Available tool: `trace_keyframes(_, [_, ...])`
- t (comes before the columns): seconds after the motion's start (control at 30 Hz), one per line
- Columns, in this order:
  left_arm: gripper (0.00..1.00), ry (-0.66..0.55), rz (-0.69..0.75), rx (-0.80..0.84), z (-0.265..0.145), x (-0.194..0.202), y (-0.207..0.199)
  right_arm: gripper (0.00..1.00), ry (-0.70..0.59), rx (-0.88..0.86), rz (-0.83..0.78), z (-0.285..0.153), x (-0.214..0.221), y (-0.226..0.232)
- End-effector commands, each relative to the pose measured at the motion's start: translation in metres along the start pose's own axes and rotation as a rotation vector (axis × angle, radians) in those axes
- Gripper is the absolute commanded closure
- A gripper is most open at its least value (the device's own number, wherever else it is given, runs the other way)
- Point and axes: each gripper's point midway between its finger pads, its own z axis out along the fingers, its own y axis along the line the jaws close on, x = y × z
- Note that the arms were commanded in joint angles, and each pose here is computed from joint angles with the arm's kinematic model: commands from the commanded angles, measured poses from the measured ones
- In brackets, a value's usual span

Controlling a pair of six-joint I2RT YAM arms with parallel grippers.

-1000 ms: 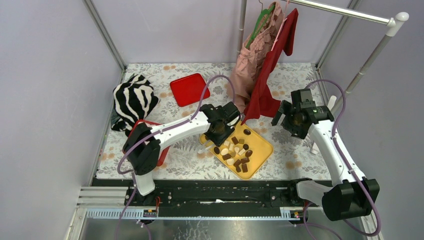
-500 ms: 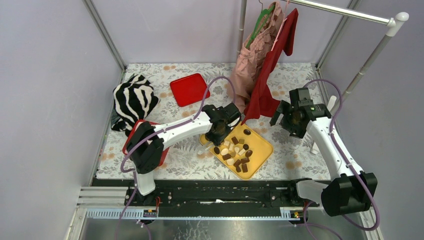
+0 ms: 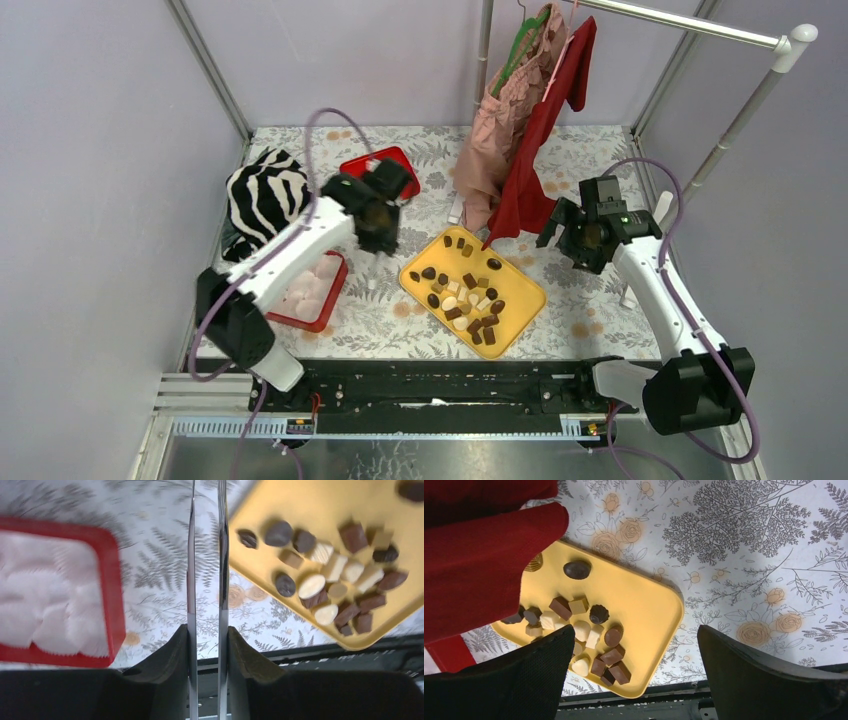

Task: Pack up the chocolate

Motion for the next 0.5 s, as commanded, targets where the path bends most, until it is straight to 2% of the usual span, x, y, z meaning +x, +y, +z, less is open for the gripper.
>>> trace_keyframes(0.0, [1.00, 0.003, -0.348, -0.108, -0.034, 0.018, 0.054, 0.00, -0.128, -0.104, 0.007, -0.018, -0.023, 0.018])
trace_keyframes(0.1, [1.00, -0.026, -0.583, -0.135, -0.042, 0.025, 0.085, 0.00, -0.151, -0.116, -0.009, -0.024, -0.032, 0.023])
trace_keyframes(0.23, [1.00, -0.106, -0.788, -0.153, -0.061, 0.021, 0.113, 0.00, -0.152, -0.117, -0.009, -0.024, -0.034, 0.024])
trace_keyframes(0.37, [1.00, -0.019, -0.920, -0.256, -0.055, 0.044, 0.149, 0.00, -0.142, -0.120, -0.013, -0.022, -0.029, 0.023])
trace_keyframes(0.47, [1.00, 0.023, -0.960, -0.280, -0.045, 0.054, 0.166, 0.00, -0.141, -0.124, -0.015, -0.023, -0.028, 0.022])
